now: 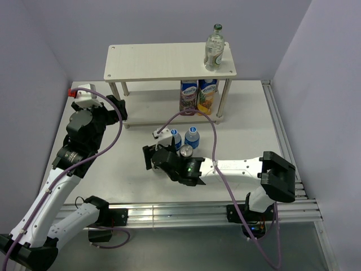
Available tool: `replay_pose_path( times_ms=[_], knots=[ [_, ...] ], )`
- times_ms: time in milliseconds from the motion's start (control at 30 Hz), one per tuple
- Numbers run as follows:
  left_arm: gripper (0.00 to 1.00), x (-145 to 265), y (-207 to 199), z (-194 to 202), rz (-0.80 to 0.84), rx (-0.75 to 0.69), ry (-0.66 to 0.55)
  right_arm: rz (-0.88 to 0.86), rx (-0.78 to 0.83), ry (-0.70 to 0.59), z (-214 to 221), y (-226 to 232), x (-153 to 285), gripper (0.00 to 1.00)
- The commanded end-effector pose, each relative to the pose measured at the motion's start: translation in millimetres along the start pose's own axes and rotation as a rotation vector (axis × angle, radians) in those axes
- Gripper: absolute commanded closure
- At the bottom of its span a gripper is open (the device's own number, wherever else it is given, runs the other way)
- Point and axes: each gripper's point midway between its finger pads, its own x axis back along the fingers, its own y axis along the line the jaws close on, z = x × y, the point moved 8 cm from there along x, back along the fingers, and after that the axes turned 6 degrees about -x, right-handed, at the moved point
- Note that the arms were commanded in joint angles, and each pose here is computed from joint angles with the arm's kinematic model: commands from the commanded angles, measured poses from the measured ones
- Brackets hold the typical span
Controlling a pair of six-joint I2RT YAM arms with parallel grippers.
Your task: Place and organize the beverage onto the shelf
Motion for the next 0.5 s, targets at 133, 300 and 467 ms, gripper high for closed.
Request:
replay_pose_path(
  times_ms=[133, 300, 467],
  knots=[
    [0.01, 0.0, 1.4, -3.7, -0.004, -0.004, -0.027, 0.010, -0.051, -0.029, -2.7, 1.0, -6.2, 0.38],
    [0.01, -0.1, 1.6, -3.5, -0.004, -0.005, -0.026, 0.008, -0.040, -0.016, -0.7, -0.3, -7.6, 0.61],
    [0.01, 0.1, 1.3, -4.3, -0.004, -0.004, -0.029, 0.013, -0.033, -0.008, -2.1, -0.9, -9.9, 0.89]
  ],
)
